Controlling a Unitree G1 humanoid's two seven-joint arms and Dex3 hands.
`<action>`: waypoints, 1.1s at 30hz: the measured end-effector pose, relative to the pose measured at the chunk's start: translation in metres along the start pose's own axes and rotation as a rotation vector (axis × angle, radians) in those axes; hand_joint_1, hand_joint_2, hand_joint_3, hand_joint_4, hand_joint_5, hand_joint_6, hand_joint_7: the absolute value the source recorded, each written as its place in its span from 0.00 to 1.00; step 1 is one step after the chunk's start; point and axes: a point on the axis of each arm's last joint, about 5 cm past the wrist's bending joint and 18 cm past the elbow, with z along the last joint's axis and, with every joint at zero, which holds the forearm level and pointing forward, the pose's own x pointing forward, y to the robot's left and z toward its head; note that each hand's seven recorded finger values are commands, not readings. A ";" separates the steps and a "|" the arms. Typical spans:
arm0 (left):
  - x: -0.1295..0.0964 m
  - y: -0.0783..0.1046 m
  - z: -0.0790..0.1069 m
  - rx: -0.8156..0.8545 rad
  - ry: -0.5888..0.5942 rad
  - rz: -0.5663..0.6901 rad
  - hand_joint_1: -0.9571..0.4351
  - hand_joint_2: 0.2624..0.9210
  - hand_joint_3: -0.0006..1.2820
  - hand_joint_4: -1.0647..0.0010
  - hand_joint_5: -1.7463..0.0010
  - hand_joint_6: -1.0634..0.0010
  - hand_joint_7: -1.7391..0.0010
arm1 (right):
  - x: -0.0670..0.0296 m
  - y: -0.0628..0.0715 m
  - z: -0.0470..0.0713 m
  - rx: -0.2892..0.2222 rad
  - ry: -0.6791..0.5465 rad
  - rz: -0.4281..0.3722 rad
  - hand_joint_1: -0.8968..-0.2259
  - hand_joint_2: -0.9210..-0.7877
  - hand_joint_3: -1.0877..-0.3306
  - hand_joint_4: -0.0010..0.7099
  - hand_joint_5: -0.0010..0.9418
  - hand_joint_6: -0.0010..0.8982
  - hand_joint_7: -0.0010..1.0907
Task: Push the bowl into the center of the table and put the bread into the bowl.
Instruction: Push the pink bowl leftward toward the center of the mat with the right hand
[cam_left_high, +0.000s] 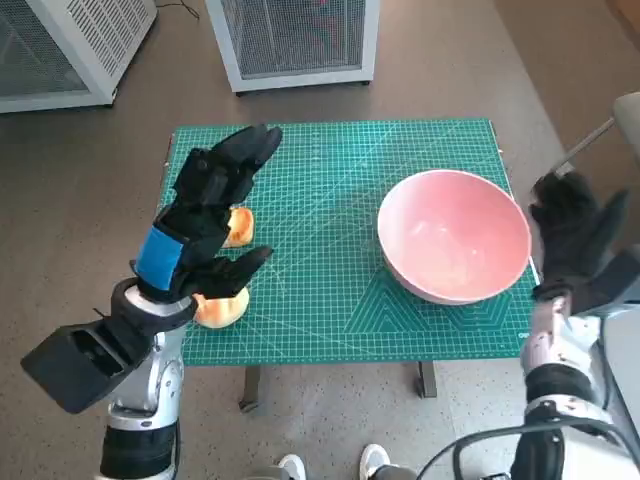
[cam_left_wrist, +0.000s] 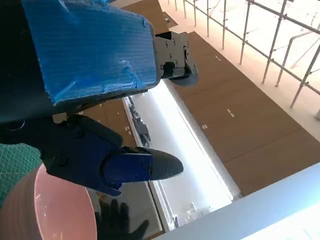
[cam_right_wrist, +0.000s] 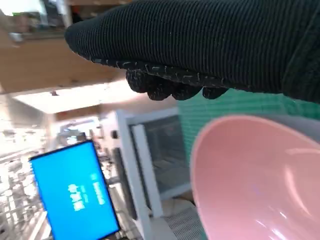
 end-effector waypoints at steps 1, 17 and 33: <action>0.000 0.000 0.000 0.000 0.000 0.001 0.32 1.00 0.27 0.89 0.87 1.00 0.68 | -0.0005 0.001 -0.002 0.005 0.007 0.002 0.76 0.00 0.40 0.28 0.00 0.01 0.48; -0.008 0.005 0.000 0.004 0.017 0.018 0.32 1.00 0.26 0.84 0.91 1.00 0.67 | -0.0065 0.035 -0.024 0.096 0.121 0.061 0.69 0.00 0.46 0.32 0.01 0.06 0.42; -0.021 0.012 0.007 0.079 0.024 0.054 0.30 1.00 0.26 0.78 0.97 0.95 0.72 | -0.0004 0.083 -0.020 0.164 0.130 0.177 0.71 0.00 0.48 0.34 0.01 0.10 0.43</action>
